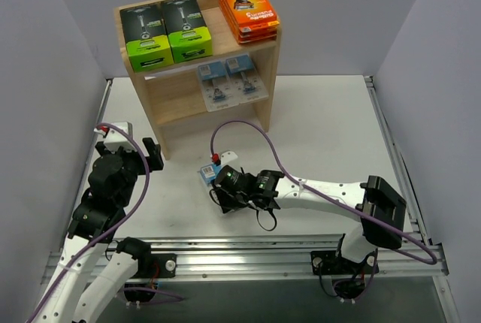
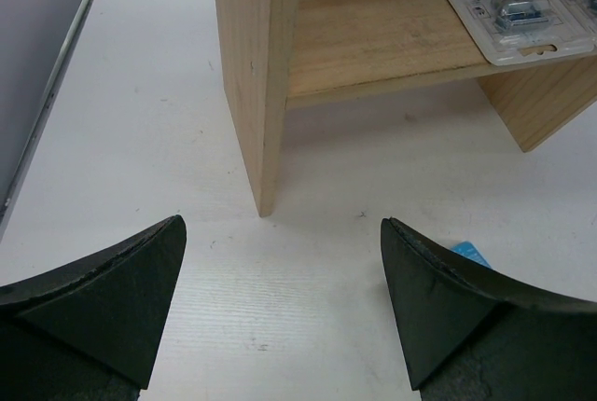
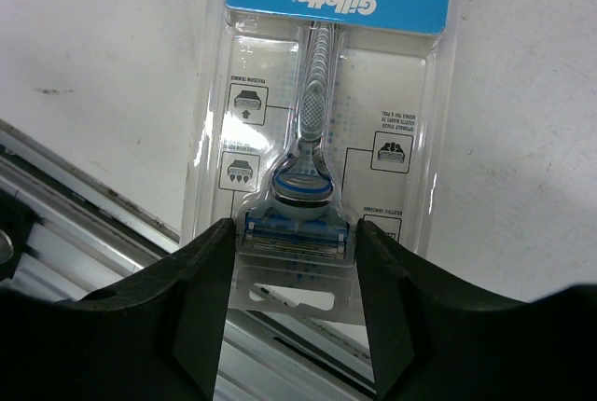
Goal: Place and organize the shaving razors onto the shelf
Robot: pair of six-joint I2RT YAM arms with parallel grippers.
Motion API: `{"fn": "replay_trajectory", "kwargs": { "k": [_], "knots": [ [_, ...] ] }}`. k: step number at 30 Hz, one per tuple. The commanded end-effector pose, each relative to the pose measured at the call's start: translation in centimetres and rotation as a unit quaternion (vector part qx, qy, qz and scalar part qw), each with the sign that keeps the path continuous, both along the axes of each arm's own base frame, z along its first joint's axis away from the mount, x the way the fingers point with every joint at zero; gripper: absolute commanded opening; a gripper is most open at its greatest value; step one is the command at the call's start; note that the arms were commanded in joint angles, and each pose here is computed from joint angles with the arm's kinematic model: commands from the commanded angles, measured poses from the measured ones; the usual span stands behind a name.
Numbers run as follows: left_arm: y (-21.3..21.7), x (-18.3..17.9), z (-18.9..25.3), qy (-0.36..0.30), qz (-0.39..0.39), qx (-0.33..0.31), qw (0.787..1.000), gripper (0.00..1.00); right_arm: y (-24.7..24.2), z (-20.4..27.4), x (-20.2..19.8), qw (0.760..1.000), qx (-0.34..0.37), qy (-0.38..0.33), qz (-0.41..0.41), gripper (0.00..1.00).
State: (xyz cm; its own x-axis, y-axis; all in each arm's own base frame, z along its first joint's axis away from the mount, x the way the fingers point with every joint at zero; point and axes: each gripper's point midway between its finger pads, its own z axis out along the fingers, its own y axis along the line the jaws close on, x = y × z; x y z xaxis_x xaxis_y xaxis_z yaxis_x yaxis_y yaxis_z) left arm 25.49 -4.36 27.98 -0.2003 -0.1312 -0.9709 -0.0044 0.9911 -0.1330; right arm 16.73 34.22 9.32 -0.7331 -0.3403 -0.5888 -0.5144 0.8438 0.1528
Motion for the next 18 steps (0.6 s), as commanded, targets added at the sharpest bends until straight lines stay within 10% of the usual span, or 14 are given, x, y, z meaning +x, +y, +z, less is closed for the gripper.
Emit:
{"fn": "replay_trajectory", "kwargs": {
  "k": [1,18],
  "knots": [
    [0.7,-0.1,1.8,-0.036,0.017,-0.008,0.999,0.94,0.8,4.8,-0.4,0.999,0.04,-0.029,0.02,0.0],
    [2.9,-1.0,2.9,-0.057,0.07,-0.003,0.996,0.94,3.1,13.4,-1.1,0.983,0.106,-0.125,0.079,0.0]
  ]
}}
